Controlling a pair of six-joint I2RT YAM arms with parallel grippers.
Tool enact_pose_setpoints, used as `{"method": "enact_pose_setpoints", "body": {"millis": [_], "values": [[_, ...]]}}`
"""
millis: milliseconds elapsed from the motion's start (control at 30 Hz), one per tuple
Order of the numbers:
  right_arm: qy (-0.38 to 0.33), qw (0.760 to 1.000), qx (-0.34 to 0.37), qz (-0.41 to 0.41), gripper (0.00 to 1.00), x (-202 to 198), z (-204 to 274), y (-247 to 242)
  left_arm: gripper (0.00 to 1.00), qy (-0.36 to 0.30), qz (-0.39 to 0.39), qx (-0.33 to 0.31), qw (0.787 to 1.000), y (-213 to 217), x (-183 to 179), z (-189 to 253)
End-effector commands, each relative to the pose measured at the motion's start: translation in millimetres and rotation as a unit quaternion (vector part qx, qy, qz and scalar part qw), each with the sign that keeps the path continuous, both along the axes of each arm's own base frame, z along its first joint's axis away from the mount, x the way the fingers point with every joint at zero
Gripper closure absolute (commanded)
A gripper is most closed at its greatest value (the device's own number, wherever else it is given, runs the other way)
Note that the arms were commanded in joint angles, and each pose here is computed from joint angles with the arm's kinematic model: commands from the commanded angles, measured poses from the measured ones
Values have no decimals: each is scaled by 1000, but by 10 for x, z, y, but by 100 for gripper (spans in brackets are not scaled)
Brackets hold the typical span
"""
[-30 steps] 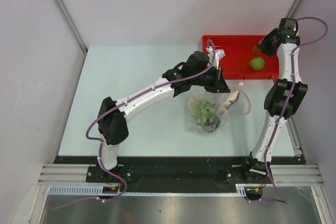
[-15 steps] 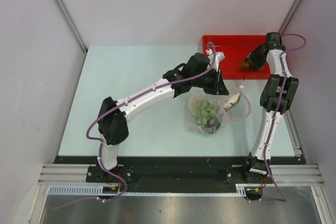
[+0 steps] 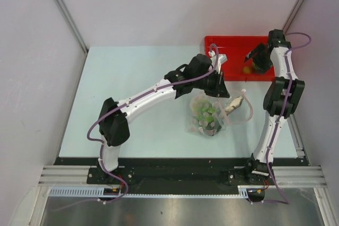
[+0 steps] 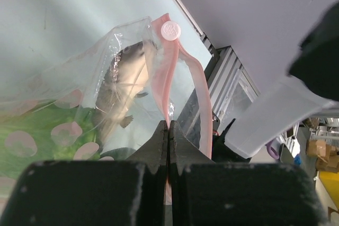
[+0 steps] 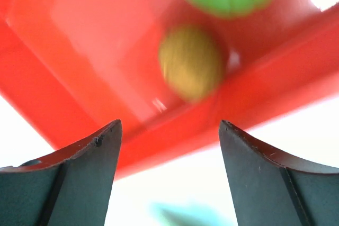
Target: Open the zip-top bag and remove the fake food
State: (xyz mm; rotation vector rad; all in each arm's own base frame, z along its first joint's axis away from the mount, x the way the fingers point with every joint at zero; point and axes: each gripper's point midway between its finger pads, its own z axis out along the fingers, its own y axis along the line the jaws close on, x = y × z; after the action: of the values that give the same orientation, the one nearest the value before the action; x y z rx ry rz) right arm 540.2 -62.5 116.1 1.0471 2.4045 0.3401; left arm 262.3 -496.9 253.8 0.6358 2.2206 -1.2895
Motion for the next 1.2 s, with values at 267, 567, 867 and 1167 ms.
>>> {"method": "enact_pose_setpoints", "body": {"millis": [267,567,867,1167], "values": [[-40,998,-43,31,36,-1828,1013,464,100,-26,-17,-48,998,62,-102,530],[-73,992,-78,61,44,-2812,1333,693,100,-15,-15,-60,998,28,-107,592],[-128,983,-44,126,59,-2905,1110,1261,100,-7,-20,-85,996,15,-196,791],[-141,981,-75,106,54,-2674,821,1308,100,-9,-23,-102,994,61,-267,975]]}}
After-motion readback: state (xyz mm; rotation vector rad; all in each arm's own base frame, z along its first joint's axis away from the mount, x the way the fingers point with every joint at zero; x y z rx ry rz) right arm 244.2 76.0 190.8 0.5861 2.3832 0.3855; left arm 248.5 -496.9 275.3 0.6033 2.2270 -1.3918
